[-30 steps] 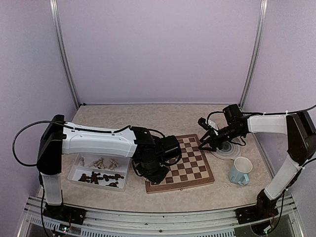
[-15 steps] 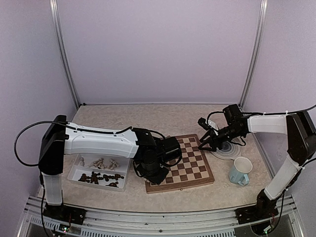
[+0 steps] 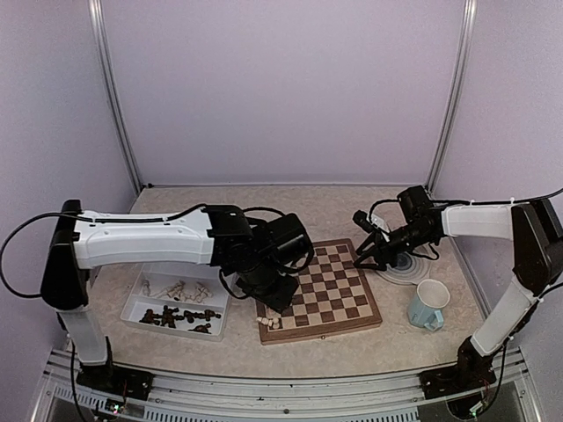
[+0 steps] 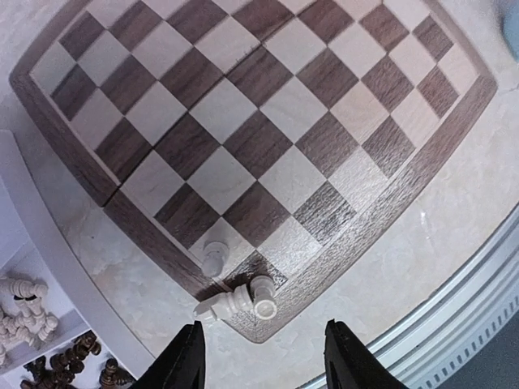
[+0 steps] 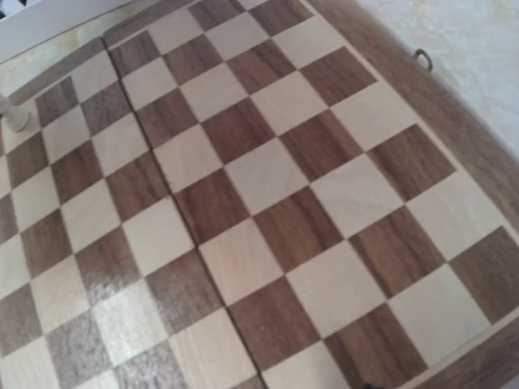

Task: Set up the chess pieces on the board
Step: Place the rook at a1, then pick up the chess pile from a1.

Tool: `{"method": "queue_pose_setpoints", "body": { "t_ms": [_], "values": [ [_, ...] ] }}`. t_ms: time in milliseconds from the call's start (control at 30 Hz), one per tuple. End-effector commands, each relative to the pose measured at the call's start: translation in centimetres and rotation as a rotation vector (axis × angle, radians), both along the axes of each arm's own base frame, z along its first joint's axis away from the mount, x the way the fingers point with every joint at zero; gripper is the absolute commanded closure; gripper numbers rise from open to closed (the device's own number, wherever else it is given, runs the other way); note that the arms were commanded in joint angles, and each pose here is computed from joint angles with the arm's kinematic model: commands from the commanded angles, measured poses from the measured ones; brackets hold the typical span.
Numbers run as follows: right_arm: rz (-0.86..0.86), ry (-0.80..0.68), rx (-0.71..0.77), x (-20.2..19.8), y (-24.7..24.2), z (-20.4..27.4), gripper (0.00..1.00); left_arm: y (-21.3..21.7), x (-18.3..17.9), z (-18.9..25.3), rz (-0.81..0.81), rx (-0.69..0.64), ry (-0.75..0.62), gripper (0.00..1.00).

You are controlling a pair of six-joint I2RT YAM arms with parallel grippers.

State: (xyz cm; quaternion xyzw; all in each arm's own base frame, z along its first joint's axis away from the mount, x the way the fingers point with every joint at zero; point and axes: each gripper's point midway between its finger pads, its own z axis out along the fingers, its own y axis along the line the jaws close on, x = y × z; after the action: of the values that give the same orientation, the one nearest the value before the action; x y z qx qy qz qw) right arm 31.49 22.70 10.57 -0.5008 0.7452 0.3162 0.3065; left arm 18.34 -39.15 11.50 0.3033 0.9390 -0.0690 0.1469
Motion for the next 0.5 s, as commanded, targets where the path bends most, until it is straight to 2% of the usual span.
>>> {"method": "queue_pose_setpoints", "body": {
  "t_ms": [0,67,100,267,467],
  "values": [
    [0.121,-0.051,-0.014,-2.9,1.9,2.2,0.48,3.6,2.5,3.1,0.144,-0.201,-0.028,0.49],
    [0.216,-0.075,-0.051,-5.4,3.7,2.3,0.48,5.4,2.6,1.7,0.2,-0.293,0.018,0.51],
    [0.257,-0.084,-0.059,-6.6,4.5,2.5,0.49,5.2,2.9,3.4,0.208,-0.392,0.008,0.52],
    [0.419,-0.097,-0.086,-10.8,8.7,3.2,0.51,5.4,2.0,2.5,0.217,-0.569,0.052,0.57],
    [0.49,-0.119,-0.16,-12.8,12.6,0.9,0.55,5.5,1.7,-0.3,0.255,-0.533,0.086,0.59]
  ]
}}
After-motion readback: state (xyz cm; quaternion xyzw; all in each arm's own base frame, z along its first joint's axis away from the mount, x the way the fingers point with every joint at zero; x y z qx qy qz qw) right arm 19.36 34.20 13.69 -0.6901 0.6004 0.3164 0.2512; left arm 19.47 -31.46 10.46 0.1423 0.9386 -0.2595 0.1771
